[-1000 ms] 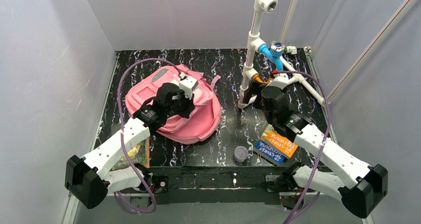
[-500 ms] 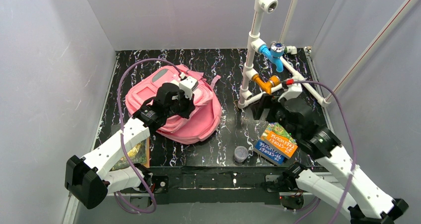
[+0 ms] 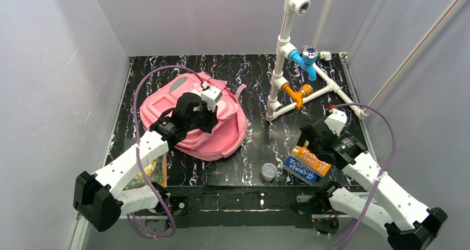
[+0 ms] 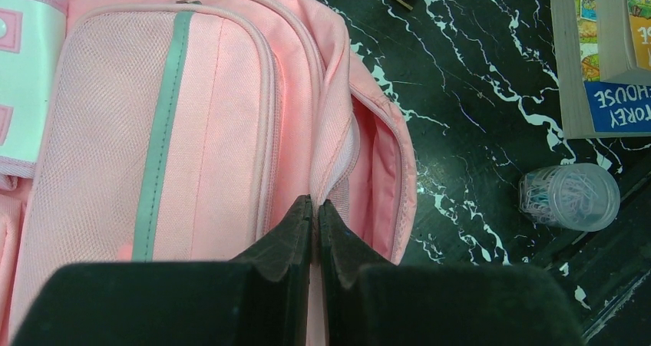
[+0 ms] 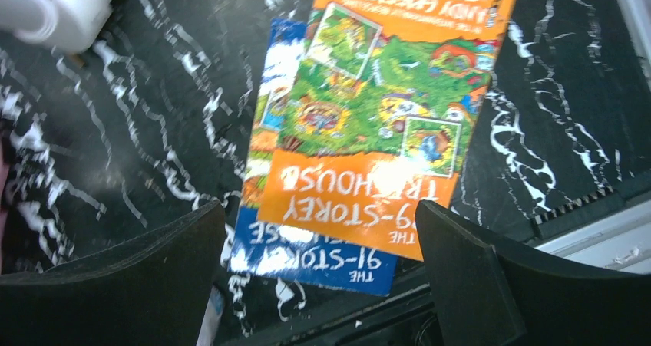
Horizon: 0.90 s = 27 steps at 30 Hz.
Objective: Pack the student bag
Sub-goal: Move the distractor to the center of the board, then pick up the book from the center of the board.
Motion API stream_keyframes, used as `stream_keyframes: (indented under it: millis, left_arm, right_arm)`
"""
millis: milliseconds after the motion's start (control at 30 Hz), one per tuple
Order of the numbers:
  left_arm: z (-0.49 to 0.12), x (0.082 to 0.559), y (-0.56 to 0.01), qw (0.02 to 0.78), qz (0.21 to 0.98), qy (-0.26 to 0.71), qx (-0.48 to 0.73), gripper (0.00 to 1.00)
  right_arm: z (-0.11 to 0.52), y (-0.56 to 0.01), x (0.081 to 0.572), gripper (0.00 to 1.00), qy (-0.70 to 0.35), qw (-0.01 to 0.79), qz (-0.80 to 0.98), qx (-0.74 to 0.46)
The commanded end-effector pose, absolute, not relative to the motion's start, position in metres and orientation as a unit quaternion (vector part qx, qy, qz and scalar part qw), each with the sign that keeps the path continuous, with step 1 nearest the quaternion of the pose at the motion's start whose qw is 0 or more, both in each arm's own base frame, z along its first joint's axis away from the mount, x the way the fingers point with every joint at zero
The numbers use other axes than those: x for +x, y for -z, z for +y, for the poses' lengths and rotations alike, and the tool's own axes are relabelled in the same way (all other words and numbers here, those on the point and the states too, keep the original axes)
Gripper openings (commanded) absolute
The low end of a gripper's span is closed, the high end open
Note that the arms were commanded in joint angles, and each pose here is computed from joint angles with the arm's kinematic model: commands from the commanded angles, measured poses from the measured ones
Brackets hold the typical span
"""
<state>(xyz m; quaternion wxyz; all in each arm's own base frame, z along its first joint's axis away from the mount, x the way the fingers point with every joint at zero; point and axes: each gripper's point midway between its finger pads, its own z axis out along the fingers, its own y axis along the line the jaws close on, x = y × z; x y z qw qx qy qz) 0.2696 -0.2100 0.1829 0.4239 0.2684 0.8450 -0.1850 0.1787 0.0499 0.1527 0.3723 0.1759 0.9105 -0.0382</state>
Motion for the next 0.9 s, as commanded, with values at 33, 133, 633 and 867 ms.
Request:
stream_keyframes:
  millis: [33,133,633,867]
  left_arm:
    - [-0.209,0.272,-0.195,0.437,0.839,0.189,0.264,0.00]
    - [-0.211,0.271,-0.195,0.436,0.838,0.194,0.265,0.00]
    - [-0.221,0.265,-0.196,0.425,0.834,0.225,0.270,0.00]
    - [-0.226,0.265,-0.189,0.411,0.838,0.234,0.272,0.00]
  right_arm:
    - [0.018,-0.155,0.202,1.00,0.086,0.409,0.866,0.273]
    - [0.005,-0.124,0.211,1.00,0.070,0.363,0.876,0.311]
    - [-0.096,-0.061,0.237,1.00,-0.225,0.402,0.705,0.539]
    - [-0.110,-0.078,0.263,1.00,-0.239,0.502,0.703,0.443]
